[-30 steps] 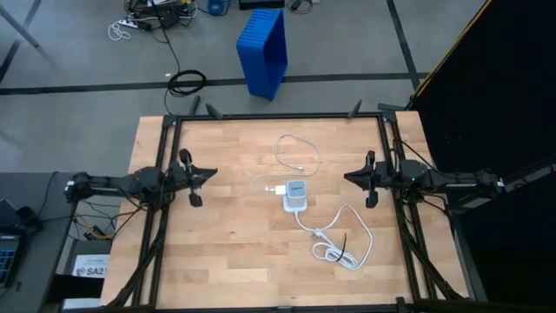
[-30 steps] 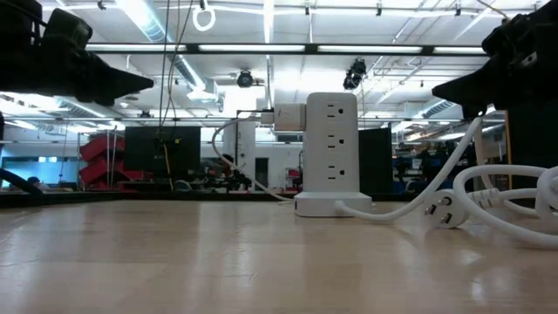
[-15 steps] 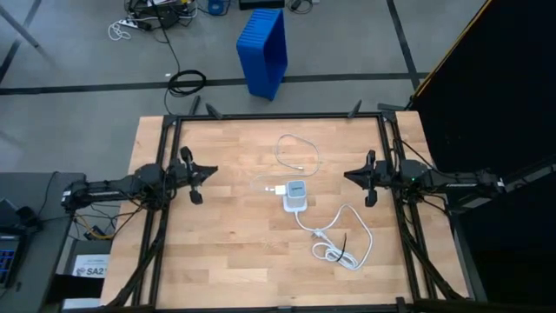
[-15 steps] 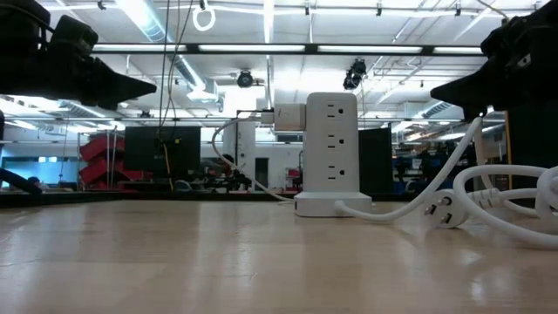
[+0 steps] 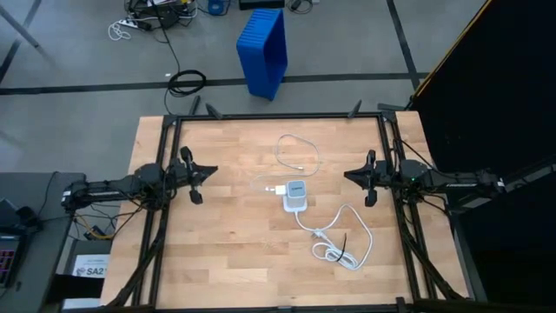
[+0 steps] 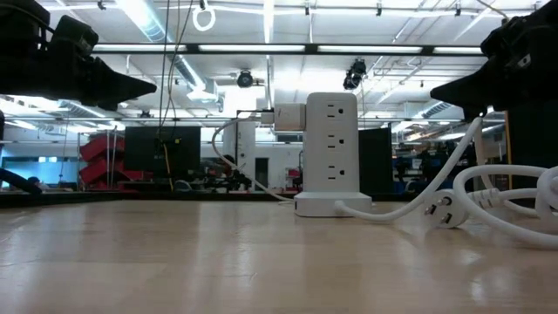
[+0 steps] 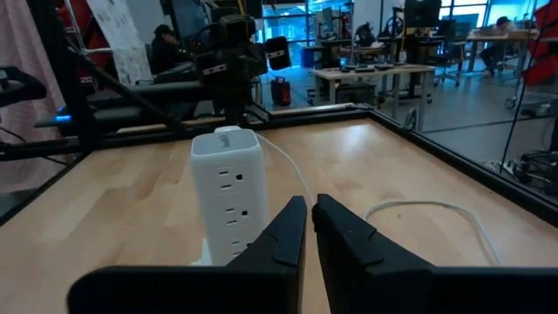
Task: Insert USB
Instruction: Return to Home Position
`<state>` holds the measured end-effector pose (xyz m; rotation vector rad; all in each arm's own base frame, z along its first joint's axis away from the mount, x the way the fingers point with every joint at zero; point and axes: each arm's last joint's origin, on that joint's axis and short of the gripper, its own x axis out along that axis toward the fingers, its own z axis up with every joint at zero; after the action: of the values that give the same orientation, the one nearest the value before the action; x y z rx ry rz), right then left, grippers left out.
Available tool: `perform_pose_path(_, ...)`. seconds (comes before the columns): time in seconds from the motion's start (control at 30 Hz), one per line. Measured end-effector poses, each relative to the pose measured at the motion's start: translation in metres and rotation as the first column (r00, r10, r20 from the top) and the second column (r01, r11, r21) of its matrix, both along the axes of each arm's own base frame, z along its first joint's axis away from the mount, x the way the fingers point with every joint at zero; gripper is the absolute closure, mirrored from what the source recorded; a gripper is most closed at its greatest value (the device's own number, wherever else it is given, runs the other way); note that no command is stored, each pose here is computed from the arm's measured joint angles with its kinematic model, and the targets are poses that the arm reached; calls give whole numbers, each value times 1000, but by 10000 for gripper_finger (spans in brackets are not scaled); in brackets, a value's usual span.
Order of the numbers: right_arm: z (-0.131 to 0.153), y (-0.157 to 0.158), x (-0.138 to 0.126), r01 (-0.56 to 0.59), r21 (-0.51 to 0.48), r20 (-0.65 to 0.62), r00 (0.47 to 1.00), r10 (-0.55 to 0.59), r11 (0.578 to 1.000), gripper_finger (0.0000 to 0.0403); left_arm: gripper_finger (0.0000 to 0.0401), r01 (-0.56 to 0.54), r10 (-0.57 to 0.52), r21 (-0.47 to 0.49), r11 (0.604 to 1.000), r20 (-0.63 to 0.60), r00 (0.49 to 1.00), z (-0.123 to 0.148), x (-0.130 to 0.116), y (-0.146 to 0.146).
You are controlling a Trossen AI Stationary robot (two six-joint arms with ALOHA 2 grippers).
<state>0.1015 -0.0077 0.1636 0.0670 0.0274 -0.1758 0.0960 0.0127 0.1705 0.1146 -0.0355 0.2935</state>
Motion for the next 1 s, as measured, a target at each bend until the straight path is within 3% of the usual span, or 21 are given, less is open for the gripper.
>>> perform_pose_path(1.0, 0, 0, 0, -1, -1, 2, 1000, 1, 1000, 369, 401, 0, -1, 7, 1000, 8, 1000, 1, 0, 0)
